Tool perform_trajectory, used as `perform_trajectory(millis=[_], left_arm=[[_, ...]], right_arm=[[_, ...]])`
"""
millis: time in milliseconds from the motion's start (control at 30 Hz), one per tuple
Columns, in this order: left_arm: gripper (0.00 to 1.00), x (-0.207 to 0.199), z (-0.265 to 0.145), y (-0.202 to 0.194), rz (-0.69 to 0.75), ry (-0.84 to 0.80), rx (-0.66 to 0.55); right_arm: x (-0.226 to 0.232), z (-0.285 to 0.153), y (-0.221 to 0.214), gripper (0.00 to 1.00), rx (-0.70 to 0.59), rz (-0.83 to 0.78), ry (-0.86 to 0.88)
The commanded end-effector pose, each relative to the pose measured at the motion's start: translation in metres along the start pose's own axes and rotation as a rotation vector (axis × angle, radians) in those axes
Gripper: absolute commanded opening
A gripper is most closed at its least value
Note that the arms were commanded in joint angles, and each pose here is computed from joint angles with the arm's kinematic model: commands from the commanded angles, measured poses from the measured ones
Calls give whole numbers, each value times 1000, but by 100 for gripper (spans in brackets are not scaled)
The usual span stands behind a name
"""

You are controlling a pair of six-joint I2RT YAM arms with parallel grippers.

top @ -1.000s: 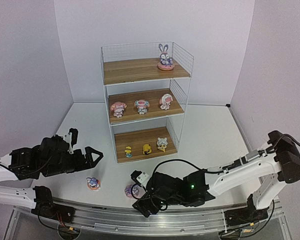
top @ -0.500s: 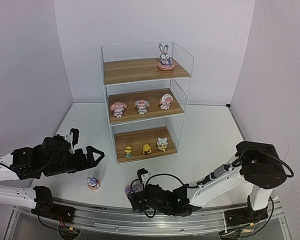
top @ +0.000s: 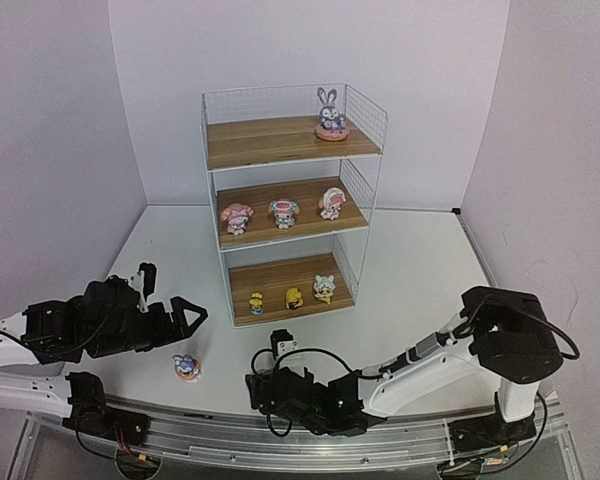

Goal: Place and organize the plastic toys onto the shelf

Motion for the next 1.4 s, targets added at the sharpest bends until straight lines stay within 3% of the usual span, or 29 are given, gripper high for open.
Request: perform_trajectory(millis=[0,133,267,467,600,867,1000,1167,1367], left_arm=[[100,-5,-6,6,-26,-39,-26],[100,-5,-4,5,-23,-29,-22],[100,-6,-2,5,-18,-23,-18],[100,-6,-3,5,-15,-26,-20],[100,-9,-5,8,-3,-36,-31],[100,-14,-5,18,22,19,-45],[100,-18,-2,21,30,44,-48],[100,-17,2,22,27,77,-56],[100,-14,4,22,16,91,-62]], right_arm=[[-7,4,0,63,-31,36,-80],[-8,5,-3,51,-23,33,-92],[-5,5,-5,21,-3,32,-81],[4,-14,18,0,-23,-25,-40],[9,-49,55,0,-68,-58,-3],[49,-160,174,0,-71,-206,10],[73,-198,233,0,-211,-213,30],[94,-215,304,0,-423,-199,-64],[95,-200,356,0,-513,-107,-123]])
Point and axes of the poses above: each gripper's point midway between its finger pads, its own z axis out along the fingers, its own x axis along the line the jaws close on, y = z × x, the point moved 5 cm from there along -z, back along the fingers, and after that the axes turned 5 degrees about z, right-handed, at the moved point
